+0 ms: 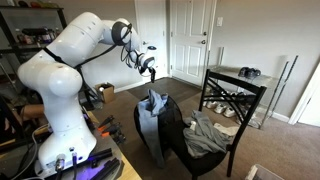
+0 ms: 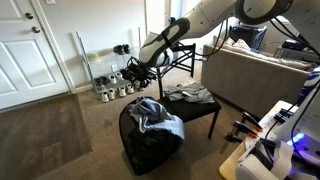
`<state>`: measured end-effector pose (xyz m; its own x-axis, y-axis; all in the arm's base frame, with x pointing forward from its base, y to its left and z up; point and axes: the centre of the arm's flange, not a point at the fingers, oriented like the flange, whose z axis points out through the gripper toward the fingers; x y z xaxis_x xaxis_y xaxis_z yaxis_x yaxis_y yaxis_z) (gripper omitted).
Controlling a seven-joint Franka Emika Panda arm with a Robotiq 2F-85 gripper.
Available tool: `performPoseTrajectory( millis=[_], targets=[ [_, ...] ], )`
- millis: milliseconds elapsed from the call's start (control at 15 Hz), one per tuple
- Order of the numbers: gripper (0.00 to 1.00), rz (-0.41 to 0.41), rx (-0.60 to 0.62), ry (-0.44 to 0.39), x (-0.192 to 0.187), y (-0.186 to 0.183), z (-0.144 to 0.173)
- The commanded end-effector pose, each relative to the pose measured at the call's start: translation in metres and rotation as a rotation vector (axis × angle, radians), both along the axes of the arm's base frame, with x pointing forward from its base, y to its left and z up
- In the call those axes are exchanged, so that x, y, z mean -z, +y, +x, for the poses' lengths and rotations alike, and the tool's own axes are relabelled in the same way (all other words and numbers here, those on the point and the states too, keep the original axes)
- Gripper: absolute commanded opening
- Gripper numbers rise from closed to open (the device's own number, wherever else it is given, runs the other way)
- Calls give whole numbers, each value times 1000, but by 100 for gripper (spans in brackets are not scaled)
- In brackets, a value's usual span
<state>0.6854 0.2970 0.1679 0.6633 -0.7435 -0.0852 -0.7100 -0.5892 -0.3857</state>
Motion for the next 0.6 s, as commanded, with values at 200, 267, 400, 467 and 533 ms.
performPoseTrajectory(
  millis=[200,267,400,467,533],
  targets=[
    [97,-118,254,149,70,-112,-22],
    [100,-139,293,189,79,-127,-27],
    [100,-192,379,257,98,-154,-41],
    [100,-206,432,278,99,-163,-52],
    [100,-221,482,305,103,-171,-61]
  ],
)
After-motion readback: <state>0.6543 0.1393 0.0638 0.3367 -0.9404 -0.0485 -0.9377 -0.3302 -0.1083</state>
